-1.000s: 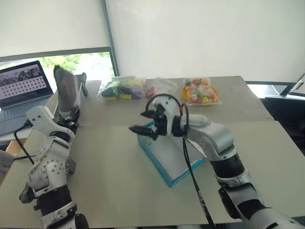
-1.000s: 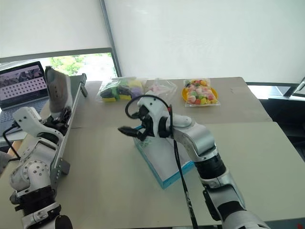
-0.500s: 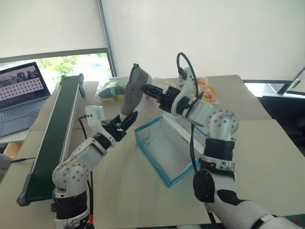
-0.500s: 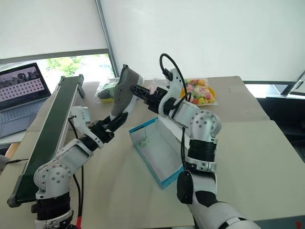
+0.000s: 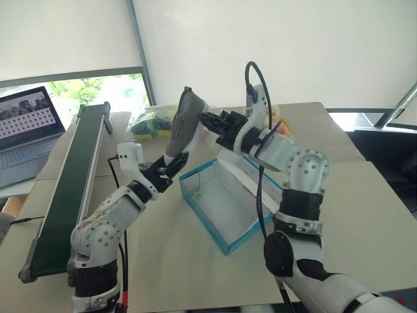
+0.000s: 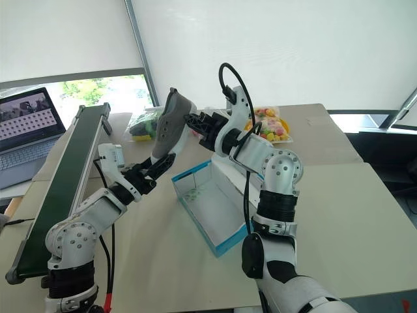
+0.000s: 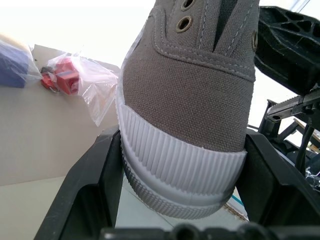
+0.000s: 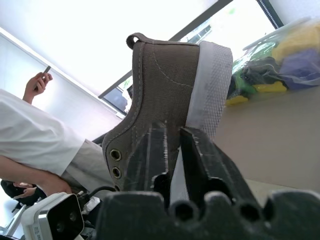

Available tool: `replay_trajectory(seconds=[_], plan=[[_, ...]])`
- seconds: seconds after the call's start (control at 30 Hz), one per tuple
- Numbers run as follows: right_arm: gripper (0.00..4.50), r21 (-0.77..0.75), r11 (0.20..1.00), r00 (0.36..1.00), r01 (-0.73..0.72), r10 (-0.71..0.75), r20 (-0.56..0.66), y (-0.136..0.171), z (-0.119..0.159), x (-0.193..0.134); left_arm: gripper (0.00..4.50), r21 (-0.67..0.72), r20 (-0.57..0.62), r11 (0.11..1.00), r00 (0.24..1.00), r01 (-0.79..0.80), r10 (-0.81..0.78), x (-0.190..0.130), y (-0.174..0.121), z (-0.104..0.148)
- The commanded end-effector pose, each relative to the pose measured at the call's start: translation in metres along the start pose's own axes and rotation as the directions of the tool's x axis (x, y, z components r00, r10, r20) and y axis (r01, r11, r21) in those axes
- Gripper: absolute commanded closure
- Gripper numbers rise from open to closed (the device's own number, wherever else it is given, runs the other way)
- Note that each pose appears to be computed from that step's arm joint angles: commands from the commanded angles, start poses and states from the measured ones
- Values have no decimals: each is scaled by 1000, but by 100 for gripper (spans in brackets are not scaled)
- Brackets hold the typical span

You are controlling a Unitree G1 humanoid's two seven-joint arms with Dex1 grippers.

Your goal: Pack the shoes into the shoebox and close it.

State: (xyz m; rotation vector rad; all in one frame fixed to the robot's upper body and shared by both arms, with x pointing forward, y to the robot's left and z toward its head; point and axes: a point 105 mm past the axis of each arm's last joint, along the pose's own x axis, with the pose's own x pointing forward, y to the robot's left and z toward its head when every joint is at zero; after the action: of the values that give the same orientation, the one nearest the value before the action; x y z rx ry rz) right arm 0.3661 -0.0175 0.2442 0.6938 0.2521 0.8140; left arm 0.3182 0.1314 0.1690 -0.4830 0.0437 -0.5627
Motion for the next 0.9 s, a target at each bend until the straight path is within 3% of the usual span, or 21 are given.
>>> replay_trajectory(seconds=[0.03, 0.23, 0.33, 0.47, 0.8, 0.9], plan=[[445, 9, 994, 994, -106, 106, 18, 28, -2, 5, 168, 27, 61, 999, 997, 43, -45, 1, -9, 15], [445, -122, 993, 1000, 5, -5, -2, 12, -4, 4, 168, 20, 59, 999, 998, 28, -29, 0, -6, 14], [445, -110, 993, 999, 39, -36, 25, 6, 1, 3, 168, 17, 55, 1000, 998, 24, -24, -1, -5, 12], [341, -98, 994, 998, 39, -34, 50, 4, 10, -4, 168, 14, 51, 1000, 998, 24, -24, -1, -5, 11], [1, -90, 991, 992, 103, -96, 77, -10, 27, -17, 168, 11, 48, 1000, 998, 28, -29, 2, -5, 10], [1, -52, 992, 993, 115, -113, 37, -20, 17, -16, 168, 14, 48, 999, 998, 37, -37, 3, -7, 11]])
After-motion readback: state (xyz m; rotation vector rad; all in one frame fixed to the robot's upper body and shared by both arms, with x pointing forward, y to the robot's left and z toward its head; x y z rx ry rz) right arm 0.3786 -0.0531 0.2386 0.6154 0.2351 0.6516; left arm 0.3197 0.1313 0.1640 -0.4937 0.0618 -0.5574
